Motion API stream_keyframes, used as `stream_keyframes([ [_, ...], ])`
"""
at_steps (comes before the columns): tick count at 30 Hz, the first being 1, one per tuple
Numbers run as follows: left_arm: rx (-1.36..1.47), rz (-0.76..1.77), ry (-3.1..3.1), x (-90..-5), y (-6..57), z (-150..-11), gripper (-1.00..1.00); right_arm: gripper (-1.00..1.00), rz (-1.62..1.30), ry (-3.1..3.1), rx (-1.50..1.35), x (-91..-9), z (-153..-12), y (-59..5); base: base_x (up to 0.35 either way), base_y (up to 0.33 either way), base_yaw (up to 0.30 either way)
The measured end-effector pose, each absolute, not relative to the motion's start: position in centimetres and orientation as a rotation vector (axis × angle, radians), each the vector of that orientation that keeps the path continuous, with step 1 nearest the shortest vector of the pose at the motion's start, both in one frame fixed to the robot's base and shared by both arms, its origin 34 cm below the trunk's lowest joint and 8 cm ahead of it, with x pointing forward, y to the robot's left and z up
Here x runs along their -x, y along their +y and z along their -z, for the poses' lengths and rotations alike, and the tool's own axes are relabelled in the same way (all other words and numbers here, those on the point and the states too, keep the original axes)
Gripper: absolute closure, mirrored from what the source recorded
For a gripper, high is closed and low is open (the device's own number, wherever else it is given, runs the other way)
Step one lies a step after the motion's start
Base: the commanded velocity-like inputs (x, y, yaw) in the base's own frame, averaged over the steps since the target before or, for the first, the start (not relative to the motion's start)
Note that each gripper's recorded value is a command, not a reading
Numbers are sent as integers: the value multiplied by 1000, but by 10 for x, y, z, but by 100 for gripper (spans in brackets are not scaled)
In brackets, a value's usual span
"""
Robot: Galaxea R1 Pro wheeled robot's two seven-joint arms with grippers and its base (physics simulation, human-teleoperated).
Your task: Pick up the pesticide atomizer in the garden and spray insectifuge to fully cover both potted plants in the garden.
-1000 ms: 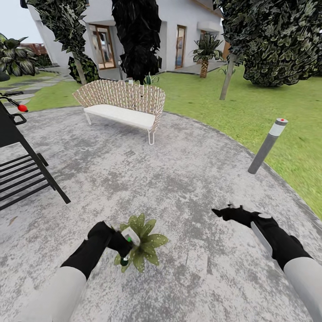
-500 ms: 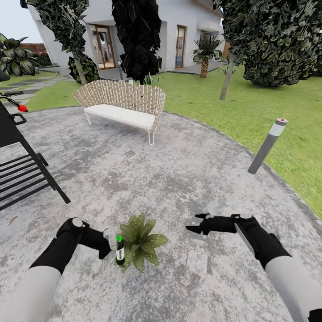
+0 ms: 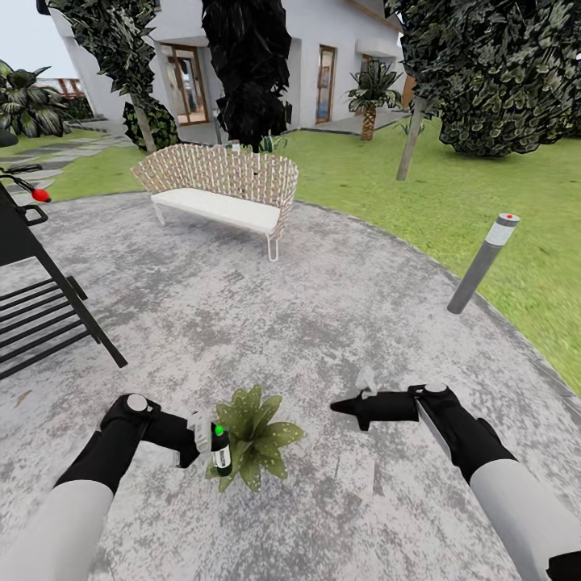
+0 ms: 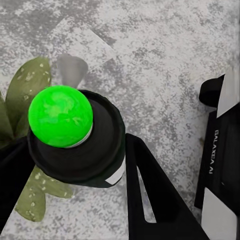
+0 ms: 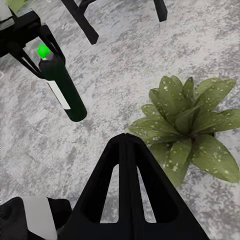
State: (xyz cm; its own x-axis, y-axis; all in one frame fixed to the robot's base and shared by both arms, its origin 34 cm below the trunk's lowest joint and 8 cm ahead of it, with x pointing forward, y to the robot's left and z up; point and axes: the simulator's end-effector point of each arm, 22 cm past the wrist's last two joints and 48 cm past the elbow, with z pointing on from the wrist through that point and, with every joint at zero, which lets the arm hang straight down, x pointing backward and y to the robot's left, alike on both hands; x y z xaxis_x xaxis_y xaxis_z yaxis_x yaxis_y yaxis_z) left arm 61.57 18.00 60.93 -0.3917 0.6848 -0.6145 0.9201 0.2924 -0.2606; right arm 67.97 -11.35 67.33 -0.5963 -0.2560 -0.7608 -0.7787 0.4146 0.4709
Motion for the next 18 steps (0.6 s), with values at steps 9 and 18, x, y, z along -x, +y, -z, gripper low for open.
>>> stream_keyframes([
  [9,-1438,893,2128,-615,140,-615,100,100,-1148,2006,1057,-662,-686,-78,0,0,0],
  [18,-1543,911,2114,-602,105,-610,100,100,-1176,1944,1090,-660,-702,-51,0,0,0],
])
